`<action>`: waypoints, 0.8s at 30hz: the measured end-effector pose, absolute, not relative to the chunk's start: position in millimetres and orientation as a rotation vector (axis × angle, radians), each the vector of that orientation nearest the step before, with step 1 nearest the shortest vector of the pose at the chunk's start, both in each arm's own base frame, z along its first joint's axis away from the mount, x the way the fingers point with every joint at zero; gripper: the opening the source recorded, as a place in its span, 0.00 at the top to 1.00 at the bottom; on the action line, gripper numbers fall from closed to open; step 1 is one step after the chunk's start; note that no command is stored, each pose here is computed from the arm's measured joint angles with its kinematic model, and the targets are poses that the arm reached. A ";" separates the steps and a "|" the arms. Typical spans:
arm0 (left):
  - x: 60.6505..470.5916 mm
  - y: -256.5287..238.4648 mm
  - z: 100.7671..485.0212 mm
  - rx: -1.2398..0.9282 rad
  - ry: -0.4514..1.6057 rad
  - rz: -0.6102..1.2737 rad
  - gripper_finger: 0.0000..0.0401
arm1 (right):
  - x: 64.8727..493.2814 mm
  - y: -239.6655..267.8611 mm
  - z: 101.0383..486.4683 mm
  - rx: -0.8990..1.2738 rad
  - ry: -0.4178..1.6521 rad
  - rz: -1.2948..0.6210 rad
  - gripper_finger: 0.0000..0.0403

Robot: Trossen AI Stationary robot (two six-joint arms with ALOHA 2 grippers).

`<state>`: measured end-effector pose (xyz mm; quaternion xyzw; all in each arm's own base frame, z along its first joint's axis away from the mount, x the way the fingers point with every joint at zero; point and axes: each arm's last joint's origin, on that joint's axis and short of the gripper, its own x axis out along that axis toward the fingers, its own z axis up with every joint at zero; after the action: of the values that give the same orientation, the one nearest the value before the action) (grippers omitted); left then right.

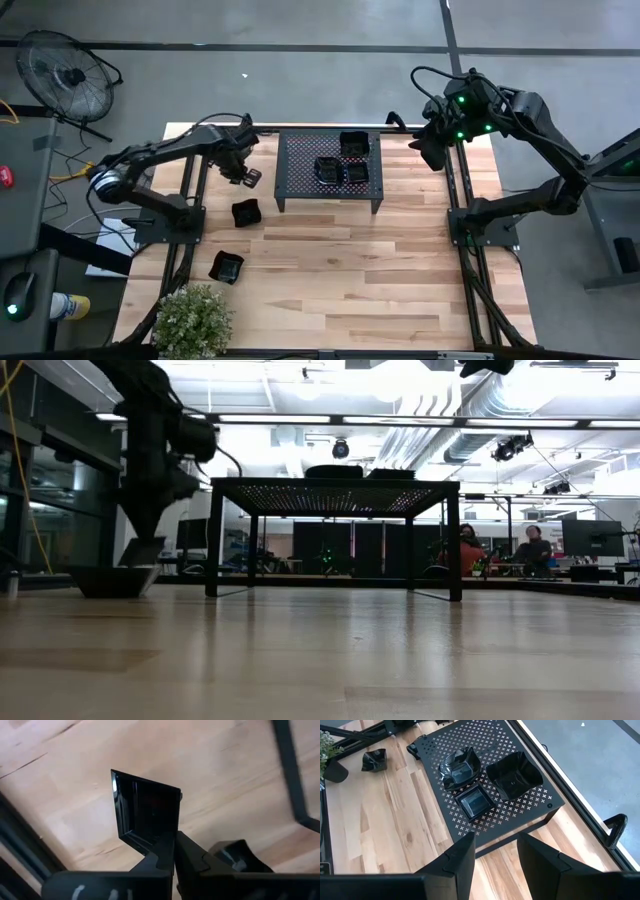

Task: Pick & Place Mini shaped plates
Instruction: Stack the black square plate on top of the other black square plates on the shelf

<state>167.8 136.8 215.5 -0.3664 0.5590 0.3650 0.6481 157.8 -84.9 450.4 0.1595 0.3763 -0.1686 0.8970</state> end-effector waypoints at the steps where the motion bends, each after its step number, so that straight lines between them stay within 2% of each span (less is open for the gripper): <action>1: 165.4 134.8 220.3 -0.837 1.253 0.835 1.00 | 157.8 -84.9 450.4 0.327 0.780 -0.348 0.65; 7: 153.1 124.6 257.1 -0.818 1.135 0.833 1.00 | 157.9 -84.9 450.5 0.324 0.780 -0.347 0.65; 13: 150.6 119.5 306.3 -0.775 0.922 0.737 1.00 | 158.8 -85.0 451.3 0.300 0.770 -0.321 0.65; 18: 162.9 107.5 349.9 -0.593 0.767 0.510 1.00 | 161.8 -84.0 454.1 0.256 0.730 -0.221 0.65; 24: 186.9 87.3 394.2 -0.314 0.507 0.160 1.00 | 169.9 -84.1 464.4 0.147 0.587 -0.059 0.65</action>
<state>186.9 87.3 394.2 -0.1545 0.2495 0.0786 0.9527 169.9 -84.1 464.4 0.0725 0.2890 -0.0288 0.9542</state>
